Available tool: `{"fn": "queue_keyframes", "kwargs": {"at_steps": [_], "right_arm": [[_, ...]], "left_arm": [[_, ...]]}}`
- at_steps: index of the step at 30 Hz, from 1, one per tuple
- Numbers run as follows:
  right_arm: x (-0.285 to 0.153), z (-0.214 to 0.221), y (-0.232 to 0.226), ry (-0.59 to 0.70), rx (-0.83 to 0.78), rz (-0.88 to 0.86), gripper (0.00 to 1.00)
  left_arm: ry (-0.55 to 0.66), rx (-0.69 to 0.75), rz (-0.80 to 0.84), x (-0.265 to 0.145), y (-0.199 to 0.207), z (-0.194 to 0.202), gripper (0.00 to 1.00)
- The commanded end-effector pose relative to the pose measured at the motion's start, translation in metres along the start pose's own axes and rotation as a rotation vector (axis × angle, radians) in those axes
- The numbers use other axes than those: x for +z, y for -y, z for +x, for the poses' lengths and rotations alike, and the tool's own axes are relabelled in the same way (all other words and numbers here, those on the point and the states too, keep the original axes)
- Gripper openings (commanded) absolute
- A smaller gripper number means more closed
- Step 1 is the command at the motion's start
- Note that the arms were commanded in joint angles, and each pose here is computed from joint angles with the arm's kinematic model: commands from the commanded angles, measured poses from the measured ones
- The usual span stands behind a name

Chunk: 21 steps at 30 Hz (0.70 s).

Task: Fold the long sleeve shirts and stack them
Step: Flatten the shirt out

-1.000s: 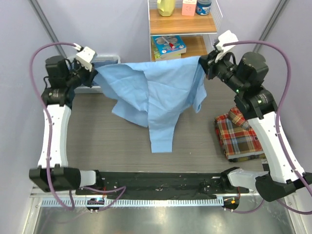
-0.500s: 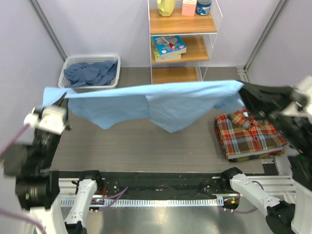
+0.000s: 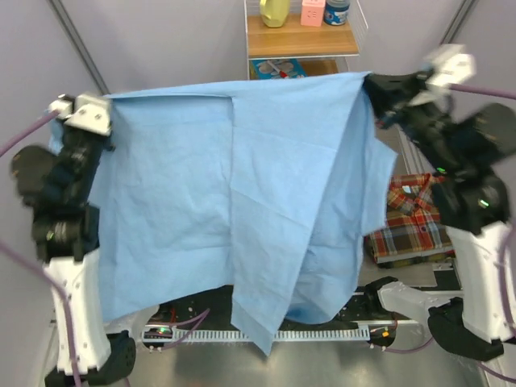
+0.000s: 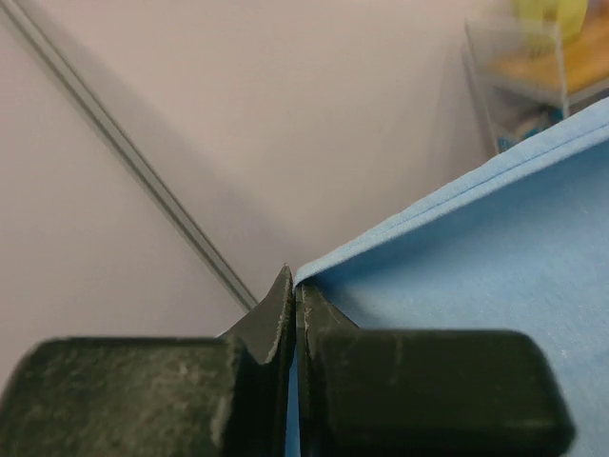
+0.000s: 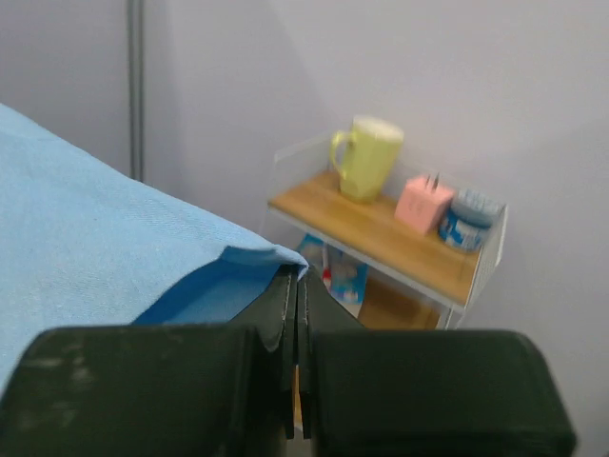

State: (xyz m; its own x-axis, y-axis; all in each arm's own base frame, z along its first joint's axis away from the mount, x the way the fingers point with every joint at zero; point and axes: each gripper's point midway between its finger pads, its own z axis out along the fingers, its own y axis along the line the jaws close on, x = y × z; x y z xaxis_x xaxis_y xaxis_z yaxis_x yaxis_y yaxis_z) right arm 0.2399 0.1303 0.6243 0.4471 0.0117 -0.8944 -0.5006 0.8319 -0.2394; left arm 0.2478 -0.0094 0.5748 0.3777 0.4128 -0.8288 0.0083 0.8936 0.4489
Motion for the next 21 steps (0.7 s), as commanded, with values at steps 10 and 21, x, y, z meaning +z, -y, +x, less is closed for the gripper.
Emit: {"fn": "queue_keyframes", "kwargs": {"at_steps": [10, 21], "right_arm": [[0.01, 0.384, 0.062, -0.798, -0.029, 0.164, 0.75], [-0.106, 0.409, -0.071, -1.22, 0.345, -0.287, 0.68]], "left_arm": [[-0.843, -0.126, 0.35, 0.055, 0.127, 0.372, 0.56], [-1.102, -0.123, 0.65, -0.09, 0.185, 0.401, 0.72]]}}
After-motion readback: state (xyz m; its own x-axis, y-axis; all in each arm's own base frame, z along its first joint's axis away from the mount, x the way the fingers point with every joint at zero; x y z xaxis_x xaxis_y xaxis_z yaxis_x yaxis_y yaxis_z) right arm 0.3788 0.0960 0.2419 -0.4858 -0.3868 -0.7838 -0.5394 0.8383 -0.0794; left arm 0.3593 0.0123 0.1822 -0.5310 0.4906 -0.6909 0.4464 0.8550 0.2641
